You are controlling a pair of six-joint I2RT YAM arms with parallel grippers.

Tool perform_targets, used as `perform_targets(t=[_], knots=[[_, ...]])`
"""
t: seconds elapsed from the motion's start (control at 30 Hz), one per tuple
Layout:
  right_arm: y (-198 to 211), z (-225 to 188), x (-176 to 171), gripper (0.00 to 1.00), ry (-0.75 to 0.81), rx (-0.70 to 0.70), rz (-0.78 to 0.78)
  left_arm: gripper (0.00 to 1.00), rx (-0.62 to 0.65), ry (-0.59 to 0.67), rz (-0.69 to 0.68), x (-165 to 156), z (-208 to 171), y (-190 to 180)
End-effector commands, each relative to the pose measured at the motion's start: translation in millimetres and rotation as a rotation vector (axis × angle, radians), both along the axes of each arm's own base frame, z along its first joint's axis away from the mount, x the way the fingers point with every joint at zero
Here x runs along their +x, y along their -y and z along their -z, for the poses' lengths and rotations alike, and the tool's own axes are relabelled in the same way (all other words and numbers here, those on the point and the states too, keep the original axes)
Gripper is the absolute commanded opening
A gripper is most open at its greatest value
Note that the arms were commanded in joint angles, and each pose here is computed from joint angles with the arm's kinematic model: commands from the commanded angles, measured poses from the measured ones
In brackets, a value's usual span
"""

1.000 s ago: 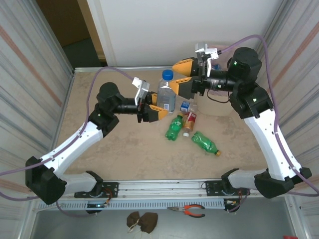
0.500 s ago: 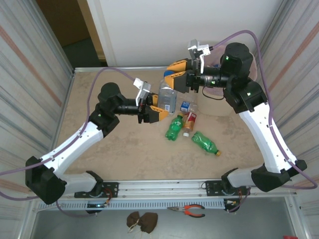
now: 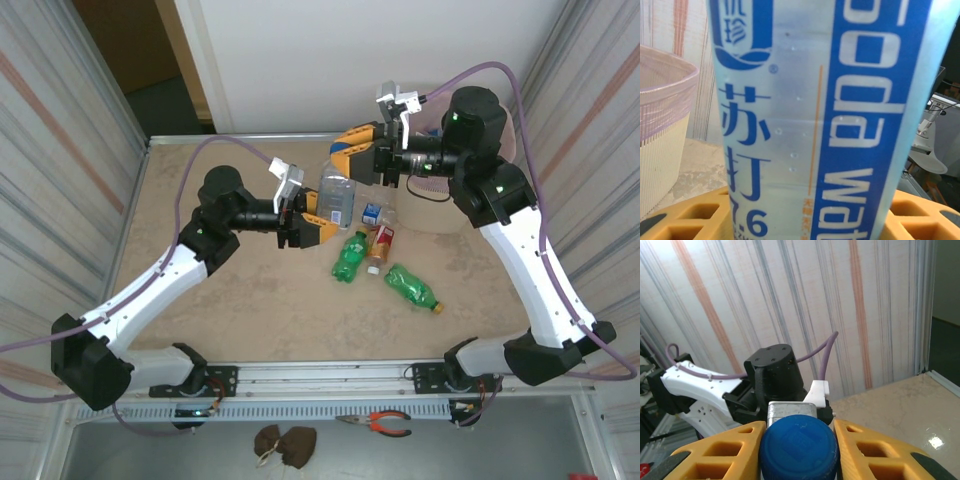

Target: Put the plastic bottles in the bin

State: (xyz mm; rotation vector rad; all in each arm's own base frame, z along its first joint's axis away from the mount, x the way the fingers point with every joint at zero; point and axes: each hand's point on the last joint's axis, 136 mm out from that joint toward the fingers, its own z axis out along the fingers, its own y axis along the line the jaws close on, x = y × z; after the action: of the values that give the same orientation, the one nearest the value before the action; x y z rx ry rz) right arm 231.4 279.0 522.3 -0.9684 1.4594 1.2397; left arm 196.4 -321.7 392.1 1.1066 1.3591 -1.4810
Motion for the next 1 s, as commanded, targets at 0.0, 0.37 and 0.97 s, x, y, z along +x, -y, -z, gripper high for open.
perform_targets(t=[0.0,0.37,0.97], knots=[[13.7,-6.2,10.1,0.30,0.022,0.000,0.086,0.56,-0.047,0.092,0.006,-9.5,-23.7,-4.2],[79.5,-1.1,60.9,0.26,-0.043,0.019,0.366,0.67,-0.053,0.120,-0.111,-3.8,-22.2,-19.1],[241.8,14.7,146.5,0.20,-0.051,-0.120,1.080,0.69,-0.041,0.118,-0.152,-1.8,-20.3,-25.6]])
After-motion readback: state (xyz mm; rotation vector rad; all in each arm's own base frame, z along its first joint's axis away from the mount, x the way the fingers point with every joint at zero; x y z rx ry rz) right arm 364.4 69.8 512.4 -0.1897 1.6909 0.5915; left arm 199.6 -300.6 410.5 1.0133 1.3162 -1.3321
